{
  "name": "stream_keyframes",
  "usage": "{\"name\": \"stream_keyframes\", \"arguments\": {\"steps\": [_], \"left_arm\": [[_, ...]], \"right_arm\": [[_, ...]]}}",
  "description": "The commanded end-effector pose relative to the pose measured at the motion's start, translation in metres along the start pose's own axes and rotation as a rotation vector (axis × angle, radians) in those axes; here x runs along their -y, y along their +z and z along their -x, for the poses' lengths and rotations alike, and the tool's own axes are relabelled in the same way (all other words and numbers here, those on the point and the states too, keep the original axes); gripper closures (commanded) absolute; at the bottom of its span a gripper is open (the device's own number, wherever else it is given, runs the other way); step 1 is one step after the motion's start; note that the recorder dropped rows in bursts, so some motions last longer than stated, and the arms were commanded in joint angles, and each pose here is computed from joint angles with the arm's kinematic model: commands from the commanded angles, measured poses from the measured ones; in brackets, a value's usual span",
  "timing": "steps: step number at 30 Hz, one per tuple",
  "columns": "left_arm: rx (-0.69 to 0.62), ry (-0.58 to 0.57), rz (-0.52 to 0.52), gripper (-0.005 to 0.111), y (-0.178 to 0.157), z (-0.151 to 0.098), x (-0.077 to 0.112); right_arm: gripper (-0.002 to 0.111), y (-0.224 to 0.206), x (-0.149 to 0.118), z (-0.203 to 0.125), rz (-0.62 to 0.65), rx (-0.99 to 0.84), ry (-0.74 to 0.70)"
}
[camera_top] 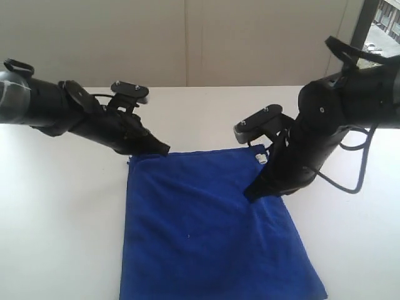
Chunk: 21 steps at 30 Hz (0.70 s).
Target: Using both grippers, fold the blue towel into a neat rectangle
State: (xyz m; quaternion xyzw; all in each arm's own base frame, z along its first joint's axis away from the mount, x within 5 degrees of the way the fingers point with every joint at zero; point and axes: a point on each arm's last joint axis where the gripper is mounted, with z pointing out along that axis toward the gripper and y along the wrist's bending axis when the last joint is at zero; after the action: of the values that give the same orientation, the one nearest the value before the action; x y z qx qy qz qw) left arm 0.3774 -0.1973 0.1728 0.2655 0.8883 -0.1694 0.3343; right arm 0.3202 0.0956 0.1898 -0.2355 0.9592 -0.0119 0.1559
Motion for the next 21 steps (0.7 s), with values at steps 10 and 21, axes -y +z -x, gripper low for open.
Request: {"name": "stream_keyframes", "arguments": {"steps": [10,21], "left_arm": [[-0.202,0.056,-0.251,0.107,-0.042,-0.030,0.031],[-0.277,-0.022,-0.176,0.107,-0.033,-0.078,0.025]], "right_arm": [[0.108,0.030,0.012,0.039,-0.012,-0.003,-0.048],[0.108,0.072,0.012,0.029,0.014,-0.132,-0.056]]}}
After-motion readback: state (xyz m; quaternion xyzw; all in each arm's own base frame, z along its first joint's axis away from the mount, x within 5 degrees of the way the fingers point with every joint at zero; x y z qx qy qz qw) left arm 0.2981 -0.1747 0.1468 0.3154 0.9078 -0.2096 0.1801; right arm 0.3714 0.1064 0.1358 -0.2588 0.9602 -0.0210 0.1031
